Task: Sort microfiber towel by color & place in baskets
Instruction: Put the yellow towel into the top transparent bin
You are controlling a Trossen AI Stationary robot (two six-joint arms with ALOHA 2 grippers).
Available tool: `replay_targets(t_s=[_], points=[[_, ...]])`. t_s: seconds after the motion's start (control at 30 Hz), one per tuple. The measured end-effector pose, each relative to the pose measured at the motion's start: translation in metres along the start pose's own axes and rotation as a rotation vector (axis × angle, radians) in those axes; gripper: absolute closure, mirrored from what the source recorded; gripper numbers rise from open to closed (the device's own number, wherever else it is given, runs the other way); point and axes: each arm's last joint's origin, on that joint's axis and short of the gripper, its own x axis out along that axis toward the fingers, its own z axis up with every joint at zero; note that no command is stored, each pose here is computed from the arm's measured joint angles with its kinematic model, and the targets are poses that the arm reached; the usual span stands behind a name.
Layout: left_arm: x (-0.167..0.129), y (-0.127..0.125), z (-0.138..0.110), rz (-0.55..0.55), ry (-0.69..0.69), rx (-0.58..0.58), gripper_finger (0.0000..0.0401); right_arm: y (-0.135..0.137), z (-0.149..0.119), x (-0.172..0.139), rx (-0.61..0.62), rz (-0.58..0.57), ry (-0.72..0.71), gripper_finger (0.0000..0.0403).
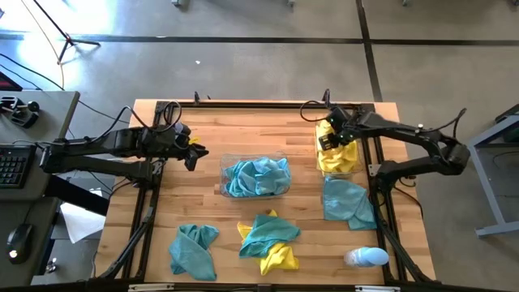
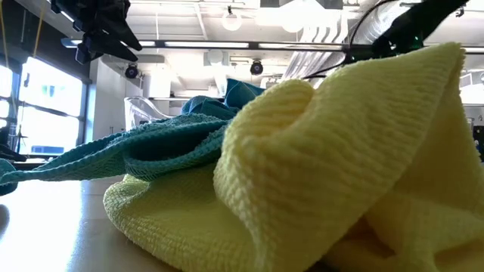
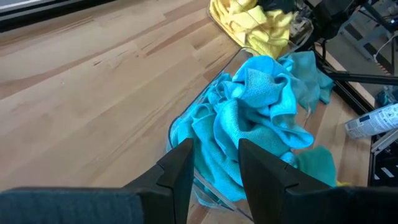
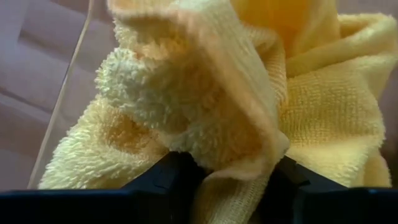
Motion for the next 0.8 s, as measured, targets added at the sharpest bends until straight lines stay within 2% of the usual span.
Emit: replay_targets(t_s=[0.17,0.33,0.57,0.8], points=[[0.0,0.0,0.0,0.0,0.0,0.0,0.0288,-0.002,-0.006,0.018,0.006,0.012,-0.074,0.0265],[0.0,0.0,0.0,-0.001,0.0,-0.001,0.0288,-0.002,-0.005,0.016,0.008,0.009,-0.067,0.0265],[0.0,0.0,0.0,-0.001,0.0,-0.001,0.0288,0.004,0.011,-0.013,-0.027,0.014,-0.021,0.0257],[0.0,0.0,0.0,-0.001,0.0,0.0,0.0288,0.009,0.029,-0.056,-0.038,-0.01,-0.035,0.0211]])
